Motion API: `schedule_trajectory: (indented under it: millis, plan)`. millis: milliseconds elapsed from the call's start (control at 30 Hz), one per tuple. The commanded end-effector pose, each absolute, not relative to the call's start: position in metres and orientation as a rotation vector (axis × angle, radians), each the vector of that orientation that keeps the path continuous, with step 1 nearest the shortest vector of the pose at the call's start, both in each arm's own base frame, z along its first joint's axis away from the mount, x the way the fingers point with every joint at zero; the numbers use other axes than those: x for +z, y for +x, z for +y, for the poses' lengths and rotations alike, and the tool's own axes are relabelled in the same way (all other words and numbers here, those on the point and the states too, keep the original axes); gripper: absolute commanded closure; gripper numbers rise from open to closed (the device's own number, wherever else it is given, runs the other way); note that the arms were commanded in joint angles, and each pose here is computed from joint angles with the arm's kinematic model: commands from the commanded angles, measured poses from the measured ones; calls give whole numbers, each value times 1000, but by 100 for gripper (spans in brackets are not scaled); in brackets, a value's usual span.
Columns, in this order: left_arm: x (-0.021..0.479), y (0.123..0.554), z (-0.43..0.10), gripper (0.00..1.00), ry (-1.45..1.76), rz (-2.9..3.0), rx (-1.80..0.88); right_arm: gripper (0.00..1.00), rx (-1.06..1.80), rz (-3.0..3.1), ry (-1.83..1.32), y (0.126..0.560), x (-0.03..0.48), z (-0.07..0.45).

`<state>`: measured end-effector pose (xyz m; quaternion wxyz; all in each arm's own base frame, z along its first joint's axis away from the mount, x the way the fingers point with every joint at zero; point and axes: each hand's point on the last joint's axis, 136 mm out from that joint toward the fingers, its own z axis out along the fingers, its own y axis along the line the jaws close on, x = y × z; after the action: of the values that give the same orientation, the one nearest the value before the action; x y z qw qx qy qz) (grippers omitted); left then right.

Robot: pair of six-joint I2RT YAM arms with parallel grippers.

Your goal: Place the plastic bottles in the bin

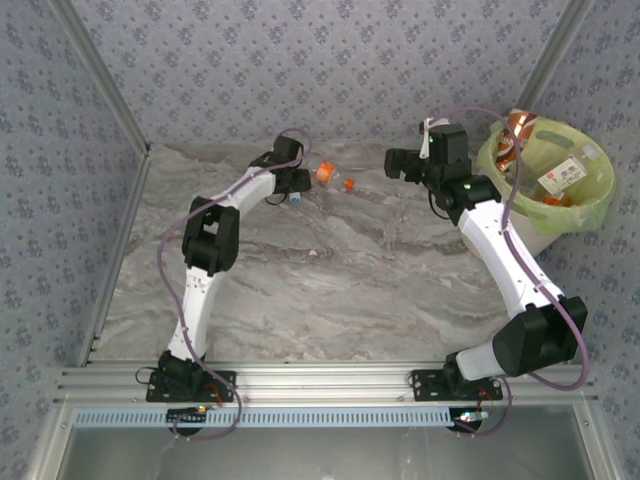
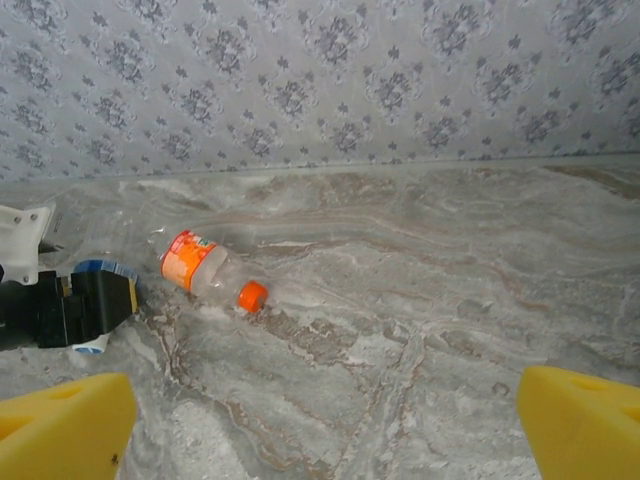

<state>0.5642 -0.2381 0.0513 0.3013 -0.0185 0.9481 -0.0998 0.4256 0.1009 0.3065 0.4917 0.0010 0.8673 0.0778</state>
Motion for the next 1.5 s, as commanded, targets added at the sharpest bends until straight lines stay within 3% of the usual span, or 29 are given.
schedule_trajectory:
  millis: [0,200,367,400,633,867,1467]
  plan:
    - [74,546,-239,45,22,2476,-281,0,256,2134,54,413,301,104]
    - [118,506,-240,64,97,2334,-421,0,375,2120,150,397,308,104]
    - [162,455,-270,88,272,2193,-737,0,586,2063,199,390,318,121]
    - [174,444,-276,99,308,2153,-804,0,639,2047,203,389,322,126]
    - [248,368,-315,100,585,1933,-1049,0,908,2013,58,383,352,165]
    - [295,321,-342,100,770,1774,-1206,0,1126,2027,-57,375,363,202]
    - [324,313,-369,100,797,1674,-1260,2,1249,2082,-137,374,350,234]
